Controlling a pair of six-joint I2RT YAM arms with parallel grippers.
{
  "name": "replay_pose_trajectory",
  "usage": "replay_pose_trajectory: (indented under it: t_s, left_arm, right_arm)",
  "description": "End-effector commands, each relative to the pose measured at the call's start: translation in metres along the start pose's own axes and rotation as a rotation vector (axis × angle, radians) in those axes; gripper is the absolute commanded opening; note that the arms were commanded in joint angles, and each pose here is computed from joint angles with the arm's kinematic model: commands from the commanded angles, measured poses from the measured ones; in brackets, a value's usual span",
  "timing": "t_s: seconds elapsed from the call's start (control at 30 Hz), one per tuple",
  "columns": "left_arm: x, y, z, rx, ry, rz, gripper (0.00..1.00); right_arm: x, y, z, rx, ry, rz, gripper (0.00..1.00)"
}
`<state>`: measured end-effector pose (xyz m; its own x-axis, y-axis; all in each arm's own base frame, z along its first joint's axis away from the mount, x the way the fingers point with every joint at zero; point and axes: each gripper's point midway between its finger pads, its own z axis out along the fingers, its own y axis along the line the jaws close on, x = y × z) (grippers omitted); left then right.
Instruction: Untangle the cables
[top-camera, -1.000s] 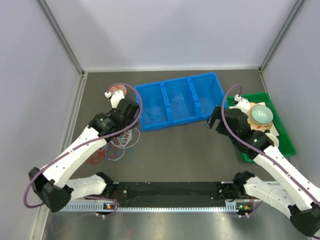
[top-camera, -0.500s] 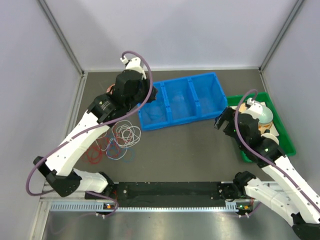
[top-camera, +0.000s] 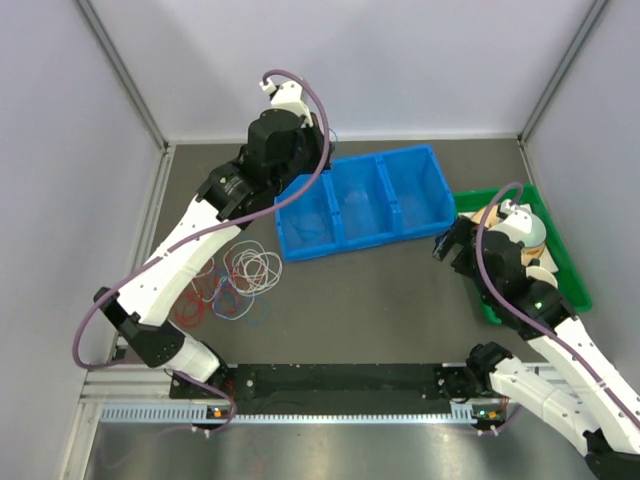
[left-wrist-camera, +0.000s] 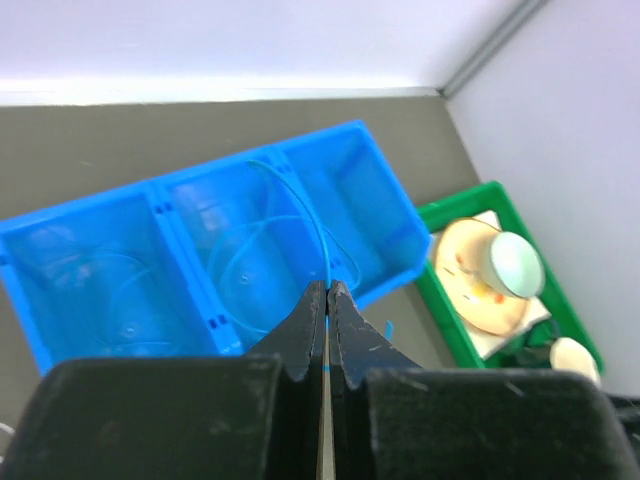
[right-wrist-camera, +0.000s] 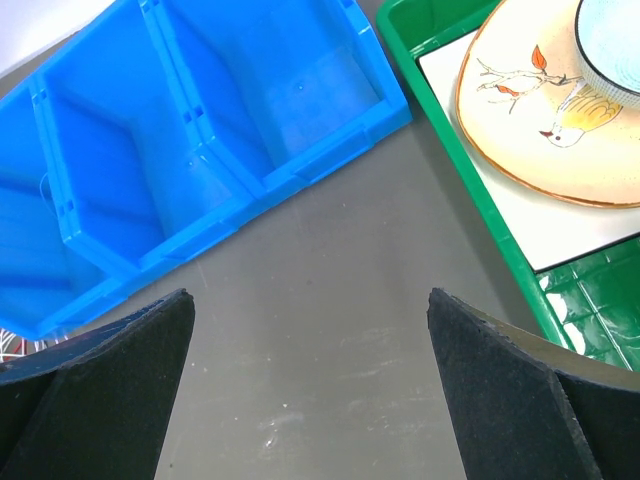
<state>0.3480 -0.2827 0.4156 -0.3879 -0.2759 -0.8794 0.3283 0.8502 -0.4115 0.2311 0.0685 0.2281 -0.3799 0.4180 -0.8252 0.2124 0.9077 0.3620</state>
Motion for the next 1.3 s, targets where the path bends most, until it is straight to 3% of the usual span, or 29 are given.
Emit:
replay_pose_trajectory:
  t_s: [0.0,0.17,0.3,0.6,0.63,0.7,0.73,0.8,0.9,1.03,1.13,1.27]
  left_arm:
    - [-0.019,0.021,0.006,-0.123,-0.088,0.049,0.00]
    - [0.014,0.055,0.033,-0.234,-0.025,0.055,0.00]
    - [0.062,0.093,0.055,-0.241,0.077,-0.005,0.00]
    - [0.121,0.144,0.091,-0.334,0.190,-0.034,0.00]
    - [0.128,0.152,0.094,-0.363,0.208,-0.033,0.07]
    - [0.123,0.156,0.095,-0.391,0.194,-0.032,0.68]
    - [0.121,0.154,0.094,-0.386,0.194,-0.032,0.83]
    - [0.116,0.148,0.090,-0.358,0.186,-0.022,0.99]
    - [0.103,0.138,0.074,-0.320,0.163,0.018,0.99]
    - [0.089,0.133,0.022,-0.311,0.118,0.039,0.99]
    - [0.113,0.156,-0.013,-0.371,0.148,0.046,0.99]
    - [0.181,0.199,-0.053,-0.511,0.304,0.039,0.99]
  right_arm:
    - [-0.001,0.001,0.000,0.001,-0.004,0.010,0.99]
    - [0.005,0.001,0.001,0.000,0.014,0.020,0.99]
    - [0.017,-0.002,0.001,-0.011,0.041,0.040,0.99]
    - [0.024,-0.007,0.003,0.006,0.055,0.018,0.99]
    - [0.024,-0.007,0.003,0.004,0.057,0.009,0.99]
    - [0.024,-0.005,0.004,0.004,0.064,-0.003,0.99]
    - [0.024,-0.005,0.004,0.004,0.065,-0.013,0.99]
    - [0.026,-0.006,0.006,0.009,0.072,-0.025,0.99]
    - [0.026,-0.007,0.007,0.017,0.071,-0.029,0.99]
    - [0.024,-0.006,0.010,0.029,0.075,-0.053,0.99]
    - [0.027,-0.004,0.011,0.027,0.083,-0.047,0.99]
    - [0.039,-0.005,0.016,0.025,0.109,-0.032,0.99]
